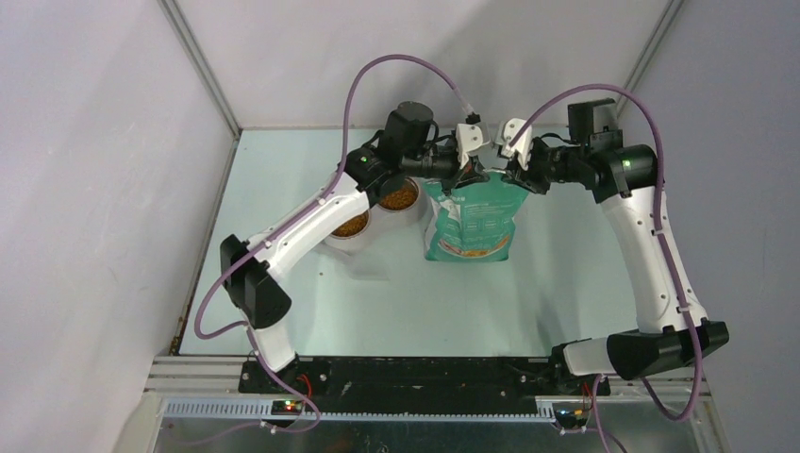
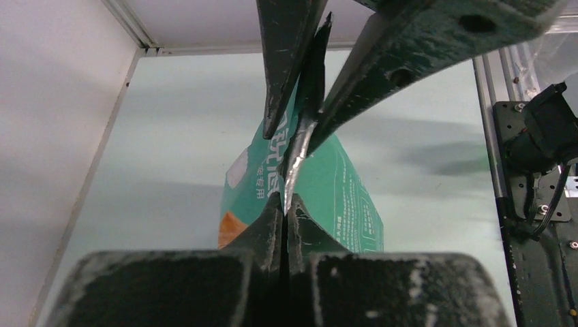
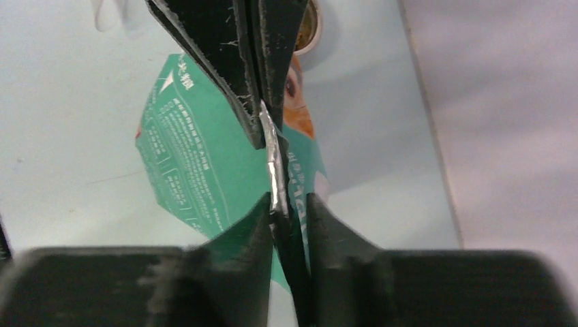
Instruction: Serve the pet food
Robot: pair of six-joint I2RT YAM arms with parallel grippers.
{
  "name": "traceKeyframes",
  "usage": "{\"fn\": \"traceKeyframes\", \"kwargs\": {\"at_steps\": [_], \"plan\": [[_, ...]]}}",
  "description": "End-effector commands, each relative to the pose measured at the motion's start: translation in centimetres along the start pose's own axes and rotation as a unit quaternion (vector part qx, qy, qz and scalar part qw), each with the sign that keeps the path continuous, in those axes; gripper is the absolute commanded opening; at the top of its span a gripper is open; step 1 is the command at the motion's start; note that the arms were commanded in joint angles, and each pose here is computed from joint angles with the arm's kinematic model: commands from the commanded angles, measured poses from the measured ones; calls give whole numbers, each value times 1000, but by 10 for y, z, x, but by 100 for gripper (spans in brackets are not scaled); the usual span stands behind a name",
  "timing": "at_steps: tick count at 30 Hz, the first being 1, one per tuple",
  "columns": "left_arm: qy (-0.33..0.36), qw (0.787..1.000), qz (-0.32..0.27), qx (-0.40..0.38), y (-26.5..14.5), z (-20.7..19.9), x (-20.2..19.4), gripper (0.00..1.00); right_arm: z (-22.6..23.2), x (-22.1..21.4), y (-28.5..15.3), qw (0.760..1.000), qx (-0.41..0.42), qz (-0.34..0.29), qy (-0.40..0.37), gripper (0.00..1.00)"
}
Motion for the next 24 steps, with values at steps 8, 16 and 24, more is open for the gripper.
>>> {"fn": "traceKeyframes", "kwargs": {"at_steps": [8, 16, 24], "plan": [[12, 1000, -15, 19, -12, -1, 19, 32, -13, 19, -11, 992, -63, -3, -107, 0], [8, 998, 45, 32, -48, -5, -15, 21, -16, 23, -15, 990, -74, -6, -121, 0], [9, 997, 58, 56, -60, -1, -24, 0, -13, 25, -6, 990, -62, -14, -123, 12]]}}
Point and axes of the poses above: each gripper's point midway between its finger pads, its own y axis out along the fingers, its own z axis along the line the jaws close on, x = y × z, the point moved 5 cm from there along -y, back along the fingers, and after that the axes turned 3 degrees about -y, right-handed, at the moved point
